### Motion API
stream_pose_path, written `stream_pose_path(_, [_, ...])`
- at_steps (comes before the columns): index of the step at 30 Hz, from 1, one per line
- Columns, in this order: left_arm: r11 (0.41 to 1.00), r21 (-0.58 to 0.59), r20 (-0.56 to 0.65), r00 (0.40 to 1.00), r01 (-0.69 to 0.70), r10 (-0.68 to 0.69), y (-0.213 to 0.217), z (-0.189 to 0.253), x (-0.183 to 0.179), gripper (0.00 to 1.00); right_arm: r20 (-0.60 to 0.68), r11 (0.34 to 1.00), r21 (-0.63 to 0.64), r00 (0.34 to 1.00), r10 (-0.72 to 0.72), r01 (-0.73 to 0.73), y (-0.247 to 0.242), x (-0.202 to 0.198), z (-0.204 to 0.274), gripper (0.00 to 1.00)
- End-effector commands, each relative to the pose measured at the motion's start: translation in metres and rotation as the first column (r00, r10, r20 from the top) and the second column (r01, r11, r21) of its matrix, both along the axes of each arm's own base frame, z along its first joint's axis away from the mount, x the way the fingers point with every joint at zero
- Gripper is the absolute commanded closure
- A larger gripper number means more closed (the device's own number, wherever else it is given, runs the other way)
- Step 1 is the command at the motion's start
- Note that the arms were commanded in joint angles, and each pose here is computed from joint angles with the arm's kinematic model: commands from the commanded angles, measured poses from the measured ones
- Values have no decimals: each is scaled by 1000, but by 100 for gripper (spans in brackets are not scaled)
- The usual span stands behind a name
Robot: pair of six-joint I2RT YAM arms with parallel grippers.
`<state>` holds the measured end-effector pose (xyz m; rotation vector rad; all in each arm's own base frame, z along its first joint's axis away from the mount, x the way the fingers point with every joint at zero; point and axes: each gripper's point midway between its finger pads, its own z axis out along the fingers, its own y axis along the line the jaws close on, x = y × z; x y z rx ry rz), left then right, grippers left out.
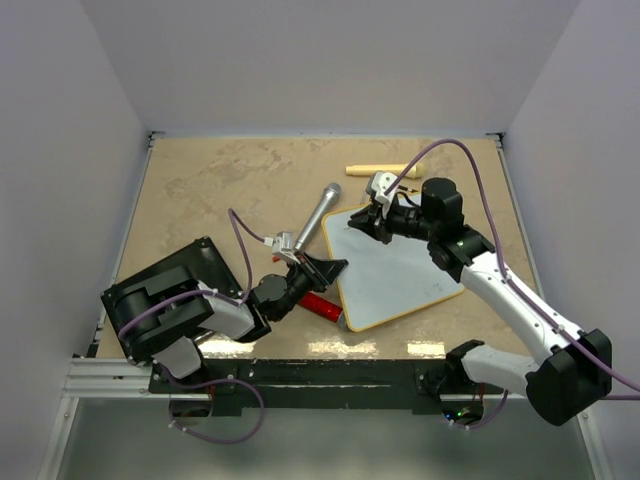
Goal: Write a sentence on the whiteboard
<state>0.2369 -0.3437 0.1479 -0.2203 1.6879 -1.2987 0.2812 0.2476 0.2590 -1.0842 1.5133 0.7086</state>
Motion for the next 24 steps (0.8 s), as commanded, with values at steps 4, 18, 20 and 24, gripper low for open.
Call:
stream_pose_path(4, [995,76,86,994,61,-67,-12,0,-8,100,17,999,13,999,-35,35,2,11,2,100])
stream_pose_path(18, [994,83,107,991,67,-76,-14,2,-10,100,-23,999,-37,999,-36,35,2,16,-16,100])
stream_pose_path(20, [994,84,108,991,67,-76,-14,2,-10,100,-38,998,-47,999,-32,30,2,16,-21,100])
stream_pose_path(24, [994,89,109,991,64,-73,-13,1,-10,100,-38,998,-50,999,-28,26,2,15,-22,100])
